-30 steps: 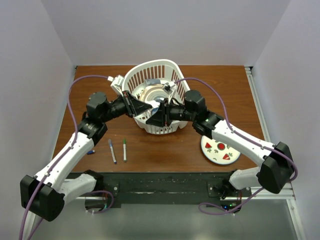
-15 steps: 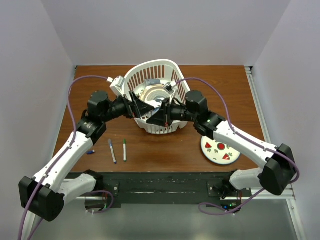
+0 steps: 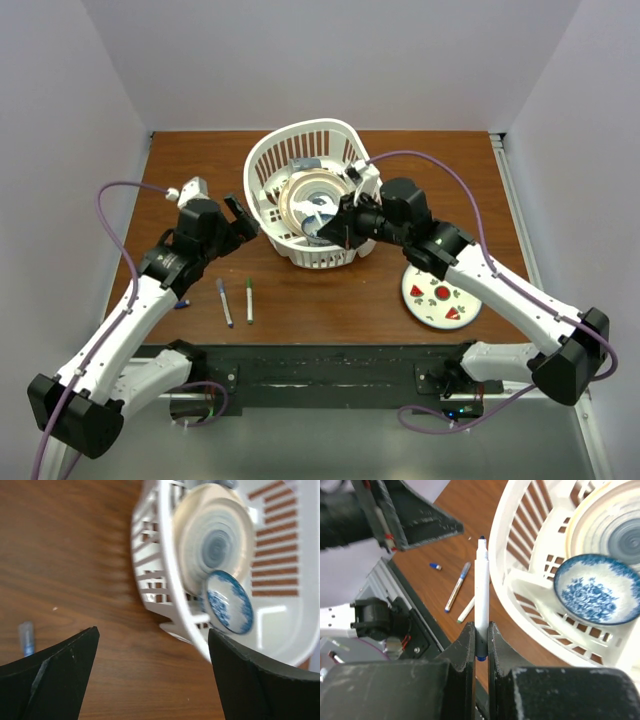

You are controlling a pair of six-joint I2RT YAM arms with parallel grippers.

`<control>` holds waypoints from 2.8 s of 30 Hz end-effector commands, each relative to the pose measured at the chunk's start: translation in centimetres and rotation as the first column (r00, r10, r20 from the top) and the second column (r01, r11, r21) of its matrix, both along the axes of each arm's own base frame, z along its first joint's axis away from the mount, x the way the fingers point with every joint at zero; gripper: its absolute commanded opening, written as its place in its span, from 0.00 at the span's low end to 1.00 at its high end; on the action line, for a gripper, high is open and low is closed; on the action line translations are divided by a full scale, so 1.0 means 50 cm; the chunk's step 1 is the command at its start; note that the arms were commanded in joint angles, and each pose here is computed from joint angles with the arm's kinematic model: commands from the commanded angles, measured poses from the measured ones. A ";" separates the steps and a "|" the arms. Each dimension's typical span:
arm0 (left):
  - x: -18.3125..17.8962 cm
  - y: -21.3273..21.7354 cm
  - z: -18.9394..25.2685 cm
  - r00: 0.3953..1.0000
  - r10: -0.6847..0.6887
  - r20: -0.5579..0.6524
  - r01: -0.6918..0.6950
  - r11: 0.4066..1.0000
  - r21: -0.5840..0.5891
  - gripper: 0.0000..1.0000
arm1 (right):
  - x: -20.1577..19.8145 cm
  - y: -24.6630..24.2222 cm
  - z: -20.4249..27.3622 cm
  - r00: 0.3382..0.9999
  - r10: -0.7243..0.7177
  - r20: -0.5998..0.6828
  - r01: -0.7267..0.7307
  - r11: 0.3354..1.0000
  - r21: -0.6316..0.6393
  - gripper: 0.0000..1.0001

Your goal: Insert the pens into the pen caps

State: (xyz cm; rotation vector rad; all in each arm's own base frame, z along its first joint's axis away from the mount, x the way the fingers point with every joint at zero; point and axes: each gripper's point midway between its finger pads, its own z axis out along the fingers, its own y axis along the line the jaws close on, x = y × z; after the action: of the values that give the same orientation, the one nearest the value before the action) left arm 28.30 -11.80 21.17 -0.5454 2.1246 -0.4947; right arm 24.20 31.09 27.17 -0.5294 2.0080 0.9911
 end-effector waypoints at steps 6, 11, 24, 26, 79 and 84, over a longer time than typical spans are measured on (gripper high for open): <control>-0.031 0.146 -0.132 0.865 0.443 -0.235 -0.431 0.897 0.101 0.85 | 0.042 -0.009 0.070 0.993 -0.074 0.091 0.075 0.997 -0.012 0.00; -0.050 0.215 -0.198 0.720 0.590 -0.365 -0.637 0.771 -0.011 0.76 | 0.030 -0.007 0.052 0.995 -0.035 0.091 0.038 0.999 -0.026 0.00; -0.187 0.393 -0.288 0.312 0.829 -0.464 -0.894 0.422 0.152 0.74 | -0.017 -0.015 0.030 0.996 0.015 0.086 -0.019 0.999 0.044 0.00; -0.192 0.401 -0.284 0.298 0.837 -0.459 -0.901 0.405 0.153 0.74 | -0.022 -0.020 0.025 0.995 0.016 0.094 -0.021 0.999 0.049 0.00; -0.227 0.374 -0.408 0.240 0.792 -0.561 -0.874 0.428 0.231 0.61 | -0.117 -0.002 0.001 0.986 0.168 0.015 -0.168 0.974 0.150 0.00; -0.231 0.381 -0.419 0.226 0.798 -0.558 -0.864 0.429 0.263 0.55 | -0.117 -0.002 0.003 0.985 0.172 0.024 -0.174 0.974 0.145 0.00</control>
State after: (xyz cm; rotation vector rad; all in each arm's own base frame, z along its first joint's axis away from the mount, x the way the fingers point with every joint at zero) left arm 15.85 6.12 1.16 -2.0317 2.0134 0.2610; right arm 18.34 30.84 24.17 -0.6203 1.9841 1.2126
